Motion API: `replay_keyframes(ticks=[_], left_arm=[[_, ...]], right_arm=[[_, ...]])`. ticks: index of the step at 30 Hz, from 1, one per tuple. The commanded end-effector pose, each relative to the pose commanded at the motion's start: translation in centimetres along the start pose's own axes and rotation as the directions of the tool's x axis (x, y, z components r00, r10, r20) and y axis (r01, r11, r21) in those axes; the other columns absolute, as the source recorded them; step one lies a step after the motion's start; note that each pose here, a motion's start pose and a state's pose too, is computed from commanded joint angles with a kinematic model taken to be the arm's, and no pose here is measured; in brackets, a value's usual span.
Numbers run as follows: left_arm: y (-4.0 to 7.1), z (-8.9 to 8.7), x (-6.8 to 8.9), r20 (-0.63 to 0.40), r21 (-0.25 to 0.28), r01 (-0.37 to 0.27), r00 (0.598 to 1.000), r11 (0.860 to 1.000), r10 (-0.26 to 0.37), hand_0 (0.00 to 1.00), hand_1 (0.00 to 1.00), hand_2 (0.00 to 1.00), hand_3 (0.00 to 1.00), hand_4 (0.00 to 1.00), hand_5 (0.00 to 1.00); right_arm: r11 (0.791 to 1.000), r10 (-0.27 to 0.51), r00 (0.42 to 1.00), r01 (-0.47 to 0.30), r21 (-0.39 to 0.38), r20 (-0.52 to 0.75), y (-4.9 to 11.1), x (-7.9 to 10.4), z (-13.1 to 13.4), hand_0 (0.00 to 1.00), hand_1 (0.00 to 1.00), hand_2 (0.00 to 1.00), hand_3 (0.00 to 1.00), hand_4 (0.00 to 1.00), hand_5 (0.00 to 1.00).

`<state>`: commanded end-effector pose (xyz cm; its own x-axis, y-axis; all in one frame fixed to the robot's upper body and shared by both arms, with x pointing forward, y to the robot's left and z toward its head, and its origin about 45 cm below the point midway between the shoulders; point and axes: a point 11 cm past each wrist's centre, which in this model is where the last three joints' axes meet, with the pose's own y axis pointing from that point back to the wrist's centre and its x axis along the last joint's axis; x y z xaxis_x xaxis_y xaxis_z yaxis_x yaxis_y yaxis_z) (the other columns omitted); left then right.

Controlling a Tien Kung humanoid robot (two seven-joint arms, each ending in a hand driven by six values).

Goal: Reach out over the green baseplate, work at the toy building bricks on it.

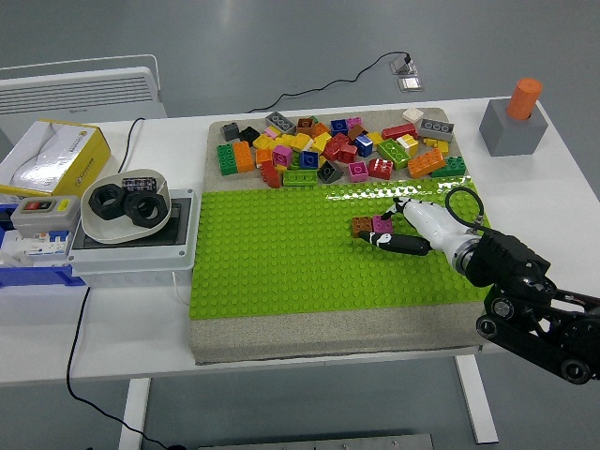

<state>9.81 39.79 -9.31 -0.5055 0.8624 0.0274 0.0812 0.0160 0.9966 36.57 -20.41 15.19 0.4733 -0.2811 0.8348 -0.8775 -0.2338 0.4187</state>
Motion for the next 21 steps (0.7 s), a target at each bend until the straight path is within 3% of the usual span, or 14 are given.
replay_keyframes(ticks=[21], left_arm=[[0.03,0.04,0.07,0.003,0.000,-0.002,1.000,1.000,0.002,0.713,0.629,0.646,0.845,0.998,0.998]], right_arm=[[1.000,-0.008,1.000,0.008,0.006,0.004,-0.21,-0.42,-0.38,0.998,0.998,0.998,0.740,0.856,0.998]])
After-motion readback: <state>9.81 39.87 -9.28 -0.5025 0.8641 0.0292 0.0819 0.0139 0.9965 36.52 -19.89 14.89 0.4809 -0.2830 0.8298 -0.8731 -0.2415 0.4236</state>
